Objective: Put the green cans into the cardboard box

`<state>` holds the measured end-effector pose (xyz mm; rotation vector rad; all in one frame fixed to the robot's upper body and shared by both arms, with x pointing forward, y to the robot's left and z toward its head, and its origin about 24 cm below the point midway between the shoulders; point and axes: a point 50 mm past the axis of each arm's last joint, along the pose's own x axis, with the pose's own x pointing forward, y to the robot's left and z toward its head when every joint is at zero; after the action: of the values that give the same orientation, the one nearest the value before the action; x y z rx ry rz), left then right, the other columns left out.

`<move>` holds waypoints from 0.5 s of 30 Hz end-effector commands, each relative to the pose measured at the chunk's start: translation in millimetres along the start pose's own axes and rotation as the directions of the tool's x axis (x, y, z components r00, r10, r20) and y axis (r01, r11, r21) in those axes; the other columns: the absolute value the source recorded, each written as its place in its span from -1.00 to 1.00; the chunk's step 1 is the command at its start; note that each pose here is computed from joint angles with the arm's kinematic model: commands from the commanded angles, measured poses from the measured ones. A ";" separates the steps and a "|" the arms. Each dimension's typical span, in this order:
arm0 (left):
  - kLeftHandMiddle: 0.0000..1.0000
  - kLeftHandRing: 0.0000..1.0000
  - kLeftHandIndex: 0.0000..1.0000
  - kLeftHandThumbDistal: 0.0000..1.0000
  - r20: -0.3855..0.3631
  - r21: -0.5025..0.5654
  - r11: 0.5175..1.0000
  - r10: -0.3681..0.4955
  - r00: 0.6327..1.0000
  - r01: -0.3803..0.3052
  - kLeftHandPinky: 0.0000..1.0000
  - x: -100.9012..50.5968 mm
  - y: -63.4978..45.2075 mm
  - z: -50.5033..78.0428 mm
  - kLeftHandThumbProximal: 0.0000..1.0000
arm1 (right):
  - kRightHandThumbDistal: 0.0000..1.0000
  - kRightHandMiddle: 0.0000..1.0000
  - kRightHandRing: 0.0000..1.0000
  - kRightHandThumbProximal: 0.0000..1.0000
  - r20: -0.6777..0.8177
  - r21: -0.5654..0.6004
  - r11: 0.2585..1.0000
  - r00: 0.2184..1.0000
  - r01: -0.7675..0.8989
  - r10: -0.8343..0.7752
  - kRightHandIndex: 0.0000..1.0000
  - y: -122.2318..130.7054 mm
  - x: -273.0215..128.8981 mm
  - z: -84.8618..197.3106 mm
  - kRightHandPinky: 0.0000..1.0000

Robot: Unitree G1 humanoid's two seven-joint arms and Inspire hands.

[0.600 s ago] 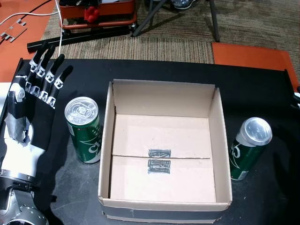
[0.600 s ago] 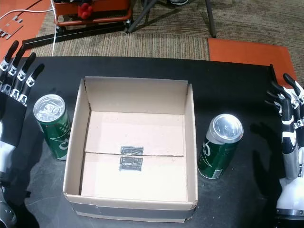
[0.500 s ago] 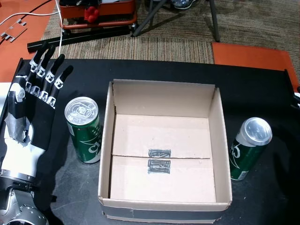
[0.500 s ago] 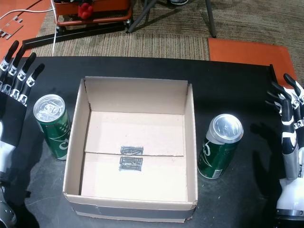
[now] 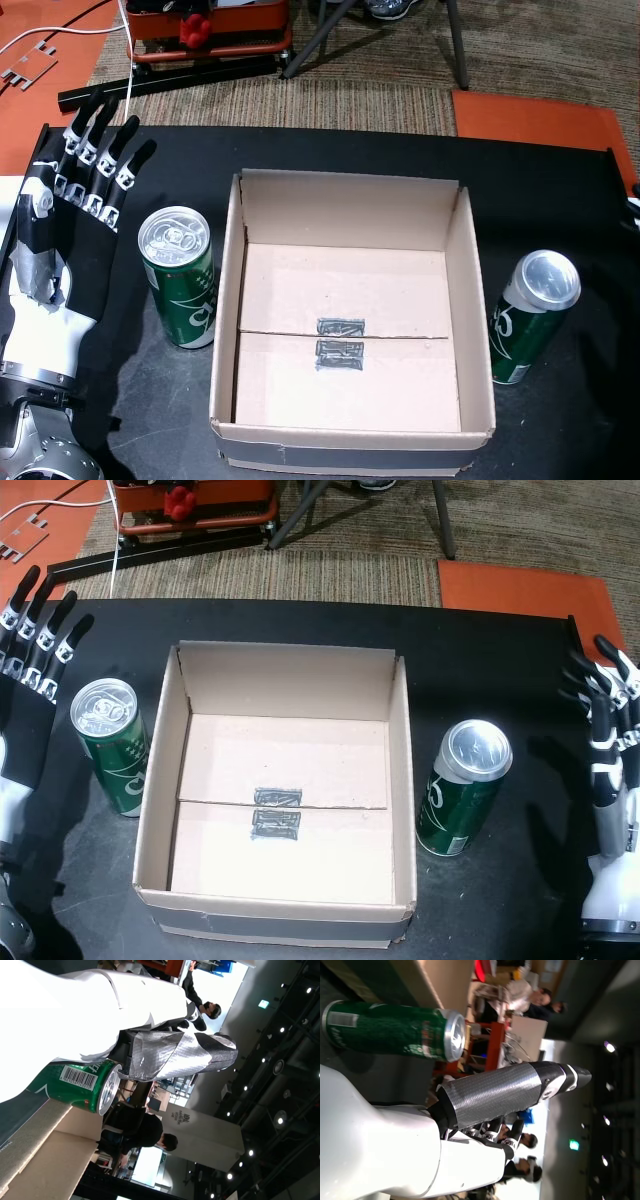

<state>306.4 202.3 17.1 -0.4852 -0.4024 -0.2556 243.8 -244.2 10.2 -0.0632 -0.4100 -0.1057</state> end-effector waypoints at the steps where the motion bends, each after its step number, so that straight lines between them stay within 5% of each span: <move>1: 0.93 0.99 0.83 -0.06 0.011 0.014 1.000 -0.002 1.000 0.002 0.93 1.2 1.4 3.3 1.00 | 1.00 0.63 0.62 0.49 -0.024 -0.026 1.000 1.000 -0.017 0.016 0.59 -3.3 -2.8 -0.8 0.71; 15: 0.97 1.00 0.81 -0.21 0.021 -0.010 1.000 -0.016 1.000 0.016 0.95 2.1 4.0 5.9 1.00 | 1.00 0.85 0.84 0.41 -0.042 -0.128 0.984 0.992 -0.126 0.122 0.80 -9.6 1.5 5.8 0.90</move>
<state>306.0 204.1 16.6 -0.5062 -0.4063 -0.2622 244.7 -250.3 16.5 -0.2017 -0.3730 -0.0198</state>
